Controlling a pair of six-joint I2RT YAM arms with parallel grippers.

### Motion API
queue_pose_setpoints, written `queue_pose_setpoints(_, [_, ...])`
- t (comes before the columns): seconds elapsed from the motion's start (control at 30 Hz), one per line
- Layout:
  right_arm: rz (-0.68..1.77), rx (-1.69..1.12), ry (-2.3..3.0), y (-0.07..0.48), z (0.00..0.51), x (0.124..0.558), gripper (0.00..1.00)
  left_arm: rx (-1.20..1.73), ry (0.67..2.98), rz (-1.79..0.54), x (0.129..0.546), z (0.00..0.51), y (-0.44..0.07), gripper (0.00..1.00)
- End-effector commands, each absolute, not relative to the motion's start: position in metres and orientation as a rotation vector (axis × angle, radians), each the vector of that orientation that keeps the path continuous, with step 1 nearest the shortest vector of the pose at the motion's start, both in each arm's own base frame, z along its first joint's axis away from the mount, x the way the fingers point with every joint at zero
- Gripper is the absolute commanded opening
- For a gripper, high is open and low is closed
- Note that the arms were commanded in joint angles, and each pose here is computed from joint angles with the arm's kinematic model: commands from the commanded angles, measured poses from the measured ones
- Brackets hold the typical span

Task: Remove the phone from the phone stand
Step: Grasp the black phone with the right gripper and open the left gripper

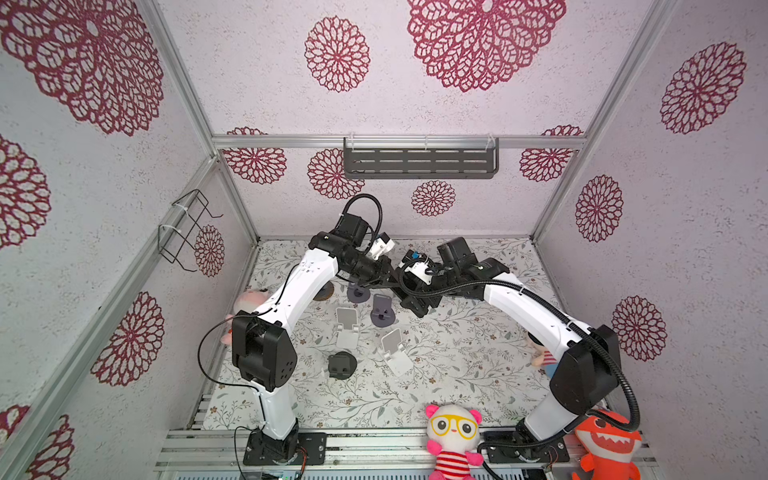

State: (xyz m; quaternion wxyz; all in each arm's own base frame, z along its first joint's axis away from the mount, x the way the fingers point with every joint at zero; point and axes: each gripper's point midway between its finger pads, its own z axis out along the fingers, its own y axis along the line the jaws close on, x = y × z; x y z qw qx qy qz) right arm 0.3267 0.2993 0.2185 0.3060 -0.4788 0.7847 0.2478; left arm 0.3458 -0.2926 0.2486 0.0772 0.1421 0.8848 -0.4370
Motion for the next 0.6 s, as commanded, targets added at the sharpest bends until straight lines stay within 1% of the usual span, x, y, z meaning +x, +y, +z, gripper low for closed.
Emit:
queue_pose_setpoints(0.0, [0.674,-1.294,2.033,0.305,0.228,0.324,0.94,0.472,2.55,-1.382,0.345,0.274,-0.299,0.0])
queue_pose_setpoints(0.13, [0.666,-1.255,2.01,0.306,0.235,0.33,0.91,0.47,2.558,-1.378,0.344,0.271,-0.298,0.0])
queue_pose_setpoints(0.27, [0.664,-1.192,1.993,0.308,0.241,0.336,0.84,0.468,2.557,-1.38,0.344,0.269,-0.298,0.0])
queue_pose_setpoints(0.4, [0.665,-1.176,1.989,0.307,0.242,0.336,0.79,0.469,2.558,-1.38,0.345,0.268,-0.298,0.0])
queue_pose_setpoints(0.57, [0.673,-1.166,1.984,0.307,0.244,0.334,0.7,0.471,2.553,-1.383,0.345,0.268,-0.298,0.0])
